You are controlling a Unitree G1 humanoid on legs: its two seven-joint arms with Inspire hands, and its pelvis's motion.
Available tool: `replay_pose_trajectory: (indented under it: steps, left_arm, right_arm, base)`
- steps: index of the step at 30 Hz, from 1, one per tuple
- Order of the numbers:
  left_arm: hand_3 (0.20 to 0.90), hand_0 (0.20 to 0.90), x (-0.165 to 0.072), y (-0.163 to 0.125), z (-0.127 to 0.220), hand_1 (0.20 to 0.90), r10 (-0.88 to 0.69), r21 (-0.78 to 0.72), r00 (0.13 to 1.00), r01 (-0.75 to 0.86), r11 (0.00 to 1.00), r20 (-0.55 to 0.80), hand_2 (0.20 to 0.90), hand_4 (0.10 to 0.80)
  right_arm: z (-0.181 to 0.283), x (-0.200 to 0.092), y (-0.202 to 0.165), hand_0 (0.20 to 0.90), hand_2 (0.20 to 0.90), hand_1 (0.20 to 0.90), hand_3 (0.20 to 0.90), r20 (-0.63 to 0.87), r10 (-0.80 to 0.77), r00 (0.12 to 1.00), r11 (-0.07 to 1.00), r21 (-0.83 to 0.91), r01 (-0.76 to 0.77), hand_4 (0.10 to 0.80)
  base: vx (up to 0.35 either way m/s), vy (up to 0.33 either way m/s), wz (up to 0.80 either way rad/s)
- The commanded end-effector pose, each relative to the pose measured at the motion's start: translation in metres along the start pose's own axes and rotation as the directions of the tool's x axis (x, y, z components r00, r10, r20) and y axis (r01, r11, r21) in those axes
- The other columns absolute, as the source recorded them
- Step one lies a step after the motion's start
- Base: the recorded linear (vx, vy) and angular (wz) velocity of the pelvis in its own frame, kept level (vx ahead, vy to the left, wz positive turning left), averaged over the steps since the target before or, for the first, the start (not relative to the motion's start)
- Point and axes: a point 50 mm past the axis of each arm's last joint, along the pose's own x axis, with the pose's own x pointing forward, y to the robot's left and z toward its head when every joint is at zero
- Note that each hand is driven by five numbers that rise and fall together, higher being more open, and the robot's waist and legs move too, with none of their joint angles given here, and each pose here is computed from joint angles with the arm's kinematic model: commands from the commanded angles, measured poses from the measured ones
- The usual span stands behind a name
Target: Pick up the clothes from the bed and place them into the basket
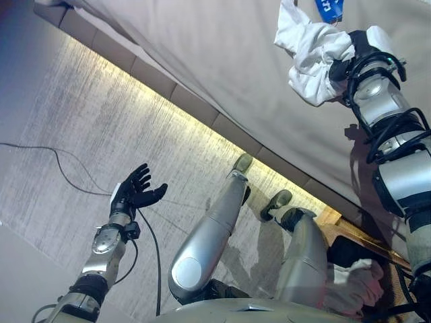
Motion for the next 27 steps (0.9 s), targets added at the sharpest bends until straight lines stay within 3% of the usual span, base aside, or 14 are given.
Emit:
replay_pose_trajectory:
  steps: [1,9,17,27]
  left_arm:
    - [0.900,0.900,-0.013,0.028,0.004,0.900,0.071,0.000,0.997,-0.071,0.997,0.044,0.900,0.800]
    - [0.900,0.900,-0.016,0.031,0.003,0.900,0.062,0.044,0.997,-0.065,0.997,0.052,0.900,0.800]
    - [0.900,0.900,-0.016,0.023,-0.001,0.900,0.051,0.093,0.998,-0.055,0.994,0.043,0.900,0.800]
    - [0.900,0.900,-0.027,0.009,-0.036,0.900,0.063,0.174,0.994,-0.047,0.984,-0.084,0.900,0.800]
  right_arm:
    - [-0.026,-0.007,0.023,0.300,0.300,0.300,0.200,-0.049,0.103,0.993,0.994,-0.019,-0.105,0.100]
    - [-0.044,-0.011,0.027,0.300,0.300,0.300,0.200,-0.090,0.091,0.992,0.995,0.055,-0.087,0.100]
    - [-0.061,-0.018,0.033,0.300,0.300,0.300,0.200,-0.079,0.048,0.996,0.943,0.333,-0.019,0.100]
    - [-0.101,-0.059,0.070,0.300,0.300,0.300,0.200,-0.033,0.048,0.998,0.686,0.728,-0.009,0.100]
  base:
    - [0.028,-0.044,-0.10]
    - [0.017,-0.067,-0.08]
    - [-0.037,-0.036,0.14]
    - [0.001,0.088,-0.14]
